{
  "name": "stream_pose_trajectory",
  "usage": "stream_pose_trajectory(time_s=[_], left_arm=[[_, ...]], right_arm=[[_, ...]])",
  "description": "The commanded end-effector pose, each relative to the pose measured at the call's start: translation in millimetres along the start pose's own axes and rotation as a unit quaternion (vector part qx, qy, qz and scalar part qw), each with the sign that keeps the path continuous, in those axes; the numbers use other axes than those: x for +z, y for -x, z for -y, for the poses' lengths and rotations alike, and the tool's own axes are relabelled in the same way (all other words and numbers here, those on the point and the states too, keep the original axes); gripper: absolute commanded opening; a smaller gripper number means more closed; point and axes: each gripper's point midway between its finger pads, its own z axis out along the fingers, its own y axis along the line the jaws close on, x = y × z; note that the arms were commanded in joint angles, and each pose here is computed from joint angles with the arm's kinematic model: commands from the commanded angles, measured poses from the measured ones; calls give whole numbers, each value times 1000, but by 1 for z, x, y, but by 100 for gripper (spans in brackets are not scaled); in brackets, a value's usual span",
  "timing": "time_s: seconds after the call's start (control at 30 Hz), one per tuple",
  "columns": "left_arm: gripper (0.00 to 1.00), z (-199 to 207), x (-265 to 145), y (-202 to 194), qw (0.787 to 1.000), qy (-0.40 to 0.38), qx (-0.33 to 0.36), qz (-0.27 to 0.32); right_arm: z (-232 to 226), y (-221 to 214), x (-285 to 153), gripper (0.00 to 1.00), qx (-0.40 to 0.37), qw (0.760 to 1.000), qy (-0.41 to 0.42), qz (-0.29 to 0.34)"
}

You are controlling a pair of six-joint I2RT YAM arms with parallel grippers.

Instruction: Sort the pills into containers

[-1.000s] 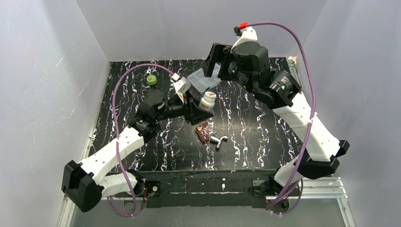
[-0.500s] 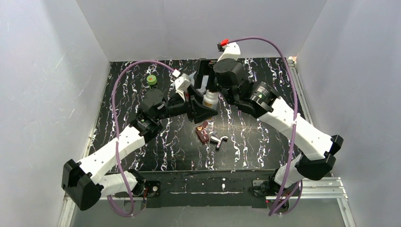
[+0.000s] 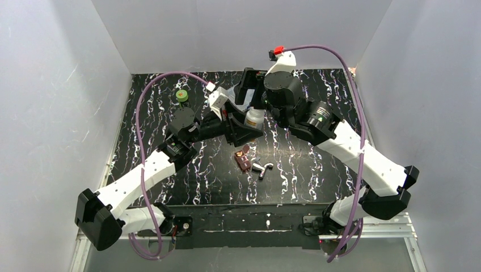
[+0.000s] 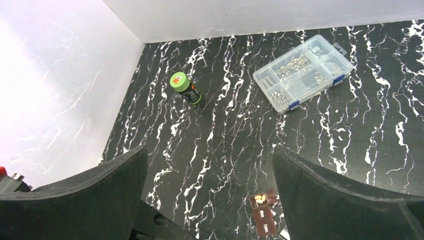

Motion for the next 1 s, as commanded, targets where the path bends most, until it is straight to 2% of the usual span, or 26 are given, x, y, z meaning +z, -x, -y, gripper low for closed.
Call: stream_pose_trajectory(time_s=[0.0, 0.2, 0.5, 0.73, 0.97], left_arm=[[0, 25, -10, 69, 991, -13, 73, 109], [0, 29, -9, 41, 995, -44, 63, 57], [0, 5, -28, -5, 998, 15, 62, 11], [0, -21, -42, -23, 992, 84, 99, -5], [0, -23, -44, -34, 989, 73, 126, -22]], right_arm=[[-5, -12, -9, 100, -15, 998, 23, -49], [-4, 10, -11, 100, 17, 997, 52, -58], [13, 34, -14, 100, 50, 995, 71, -55], [6, 15, -35, 100, 20, 987, 123, -105], [7, -2, -47, 100, 11, 982, 140, -127]])
